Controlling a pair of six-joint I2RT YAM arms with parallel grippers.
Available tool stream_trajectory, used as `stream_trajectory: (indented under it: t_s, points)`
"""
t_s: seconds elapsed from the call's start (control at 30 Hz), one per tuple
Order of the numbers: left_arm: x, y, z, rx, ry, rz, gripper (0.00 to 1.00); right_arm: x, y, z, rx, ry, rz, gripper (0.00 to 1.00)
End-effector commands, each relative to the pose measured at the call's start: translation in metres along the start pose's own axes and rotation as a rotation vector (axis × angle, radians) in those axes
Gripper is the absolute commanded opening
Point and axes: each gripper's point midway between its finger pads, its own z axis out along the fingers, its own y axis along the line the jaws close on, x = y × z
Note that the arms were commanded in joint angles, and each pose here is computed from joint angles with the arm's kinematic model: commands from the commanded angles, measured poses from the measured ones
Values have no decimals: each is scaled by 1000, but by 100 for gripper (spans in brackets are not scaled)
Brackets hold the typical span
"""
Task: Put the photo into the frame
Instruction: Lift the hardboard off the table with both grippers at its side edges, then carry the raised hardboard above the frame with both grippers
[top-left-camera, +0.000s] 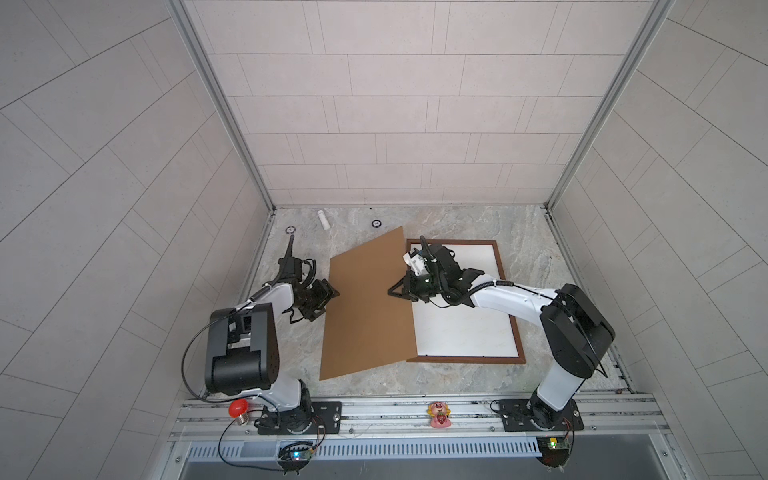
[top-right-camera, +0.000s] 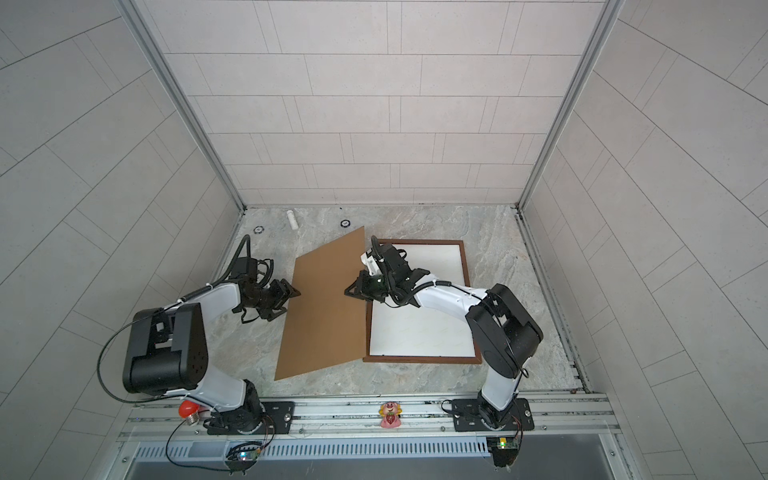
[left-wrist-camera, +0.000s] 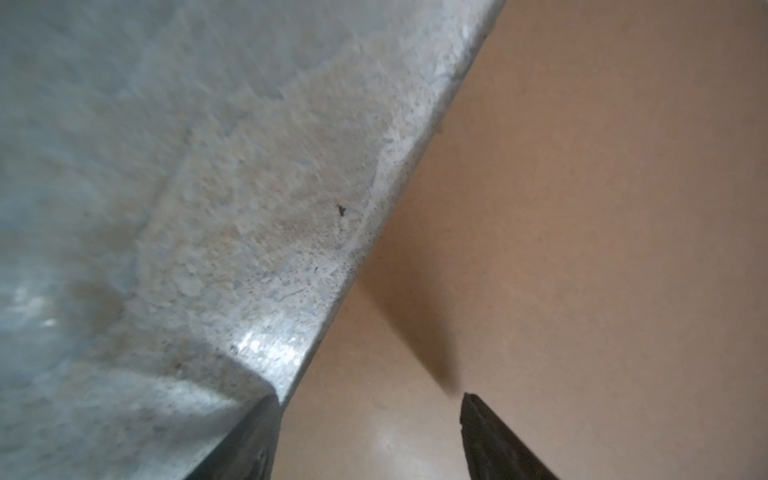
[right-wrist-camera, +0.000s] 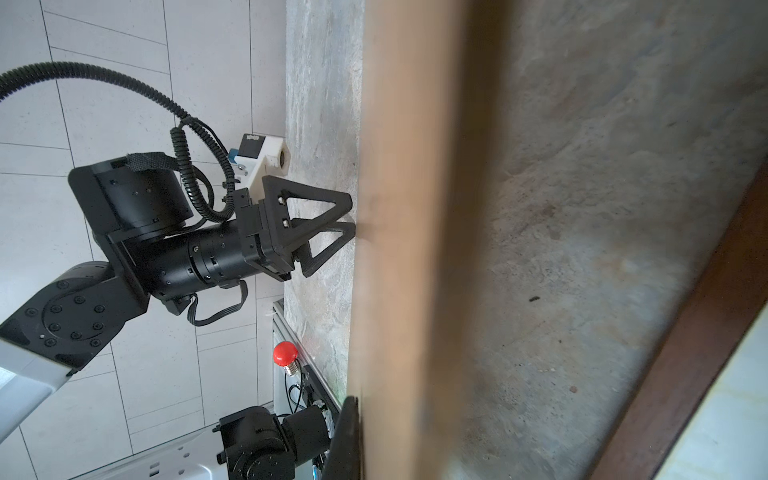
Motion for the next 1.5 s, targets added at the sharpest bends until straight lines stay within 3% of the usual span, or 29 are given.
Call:
stream_trajectory:
  t_s: [0.0, 0.17, 0.3, 0.37, 0.63, 0.73, 0.83, 0.97, 1.17, 1.27, 1.47]
  points:
    - [18, 2, -4, -12, 87, -8, 74, -3, 18, -6, -48, -15, -51, 0]
    - [5, -18, -29, 44, 64, 47, 75, -22, 31, -34, -162, -49, -66, 0]
    - [8, -71, -63, 272, 71, 186, 78, -39, 39, -68, -326, -21, -63, 0]
    - [10, -85, -73, 345, 56, 201, 79, -43, 36, -82, -371, -12, -71, 0]
    - [32, -115, -78, 573, 77, 223, 83, -62, 24, -152, -447, -106, -96, 0]
    - [43, -132, -84, 653, 101, 249, 83, -61, 21, -155, -450, -117, -82, 0]
    - [51, -135, -86, 671, 107, 281, 84, -60, 33, -160, -543, -127, -77, 0]
    - [49, -155, -103, 815, 88, 240, 83, -61, 36, -163, -619, -123, -47, 0]
    - [62, -154, -109, 845, 92, 231, 83, -62, 40, -166, -722, -111, -11, 0]
    - [69, -162, -114, 861, 109, 254, 76, -60, 40, -162, -720, -98, -16, 0]
    - [73, -170, -123, 895, 123, 268, 49, -59, 29, -151, -684, -83, -5, 0]
